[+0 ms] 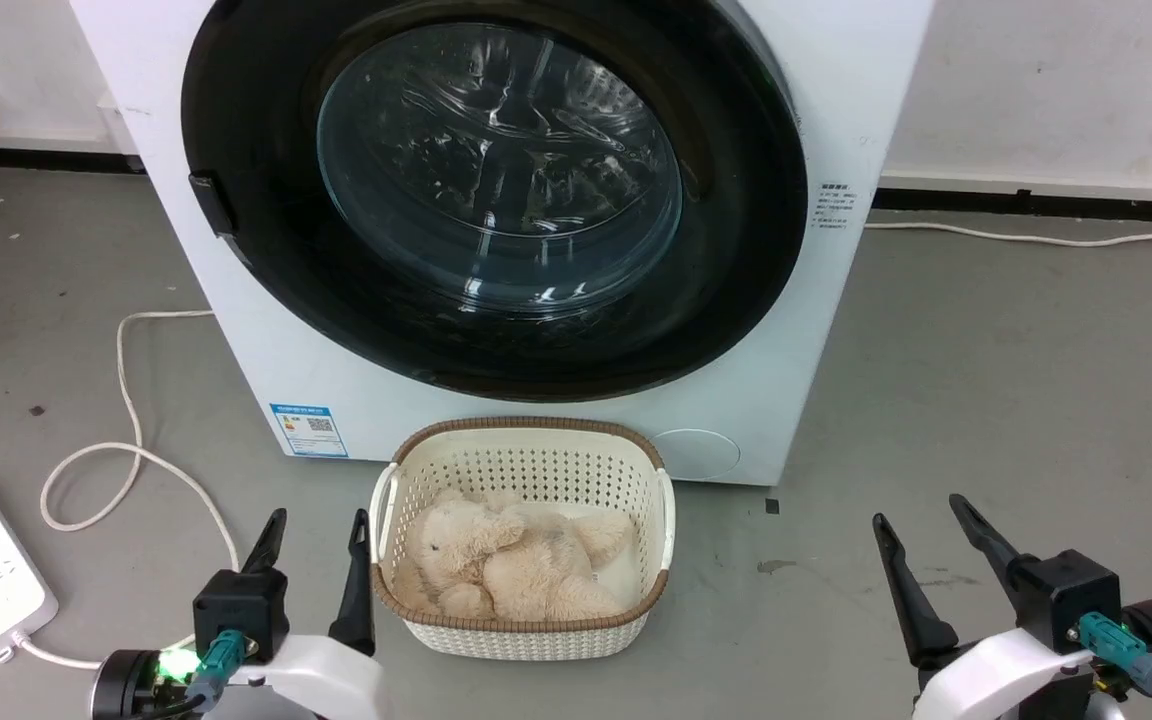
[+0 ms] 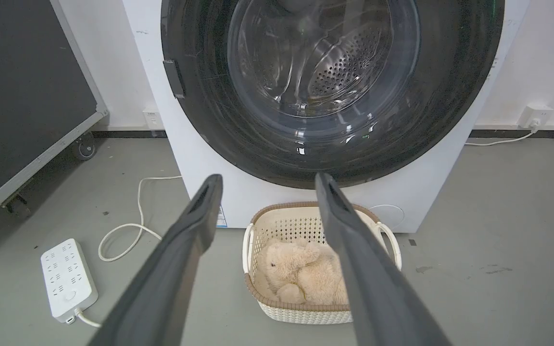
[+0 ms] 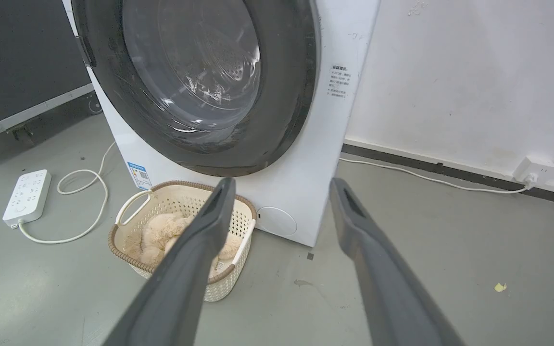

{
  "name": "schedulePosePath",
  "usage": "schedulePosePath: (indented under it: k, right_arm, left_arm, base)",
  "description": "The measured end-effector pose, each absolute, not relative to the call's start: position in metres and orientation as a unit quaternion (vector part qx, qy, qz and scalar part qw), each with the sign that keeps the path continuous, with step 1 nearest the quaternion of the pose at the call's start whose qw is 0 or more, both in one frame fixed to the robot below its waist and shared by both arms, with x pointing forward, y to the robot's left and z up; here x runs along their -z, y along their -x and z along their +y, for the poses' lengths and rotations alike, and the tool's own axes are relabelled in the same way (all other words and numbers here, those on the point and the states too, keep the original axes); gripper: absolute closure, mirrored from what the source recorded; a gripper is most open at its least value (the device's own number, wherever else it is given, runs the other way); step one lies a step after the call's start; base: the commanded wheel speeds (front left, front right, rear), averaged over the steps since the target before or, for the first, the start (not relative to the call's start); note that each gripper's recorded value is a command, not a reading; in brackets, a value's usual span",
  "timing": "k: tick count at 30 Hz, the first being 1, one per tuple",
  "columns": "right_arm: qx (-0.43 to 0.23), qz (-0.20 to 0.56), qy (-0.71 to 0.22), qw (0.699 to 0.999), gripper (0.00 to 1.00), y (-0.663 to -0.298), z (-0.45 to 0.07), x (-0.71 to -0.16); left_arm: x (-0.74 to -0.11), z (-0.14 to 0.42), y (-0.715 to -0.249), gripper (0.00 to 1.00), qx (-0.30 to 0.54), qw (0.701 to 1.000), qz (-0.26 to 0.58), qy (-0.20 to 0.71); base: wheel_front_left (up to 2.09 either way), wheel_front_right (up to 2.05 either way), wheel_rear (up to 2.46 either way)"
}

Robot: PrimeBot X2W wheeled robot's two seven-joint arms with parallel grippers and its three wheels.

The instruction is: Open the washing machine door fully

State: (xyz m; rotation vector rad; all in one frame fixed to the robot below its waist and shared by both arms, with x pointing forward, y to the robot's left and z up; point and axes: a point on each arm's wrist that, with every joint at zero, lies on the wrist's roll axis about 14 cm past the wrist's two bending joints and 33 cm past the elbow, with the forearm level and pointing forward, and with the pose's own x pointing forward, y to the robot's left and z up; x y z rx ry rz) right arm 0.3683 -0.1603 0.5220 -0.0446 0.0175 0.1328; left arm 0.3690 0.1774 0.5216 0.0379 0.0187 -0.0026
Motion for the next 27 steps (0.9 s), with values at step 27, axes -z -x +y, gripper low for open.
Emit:
schedulePosePath:
  k: [27]
  right_arm:
    - [-0.076, 0.000, 0.023, 0.997, 0.00, -0.386, -0.159, -0.519]
  left_arm:
    - [-0.515, 0.173, -0.376, 0.00, 0.003, 1.000, 0.003, -0.013]
  base:
    - [0.00, 0.00, 0.00]
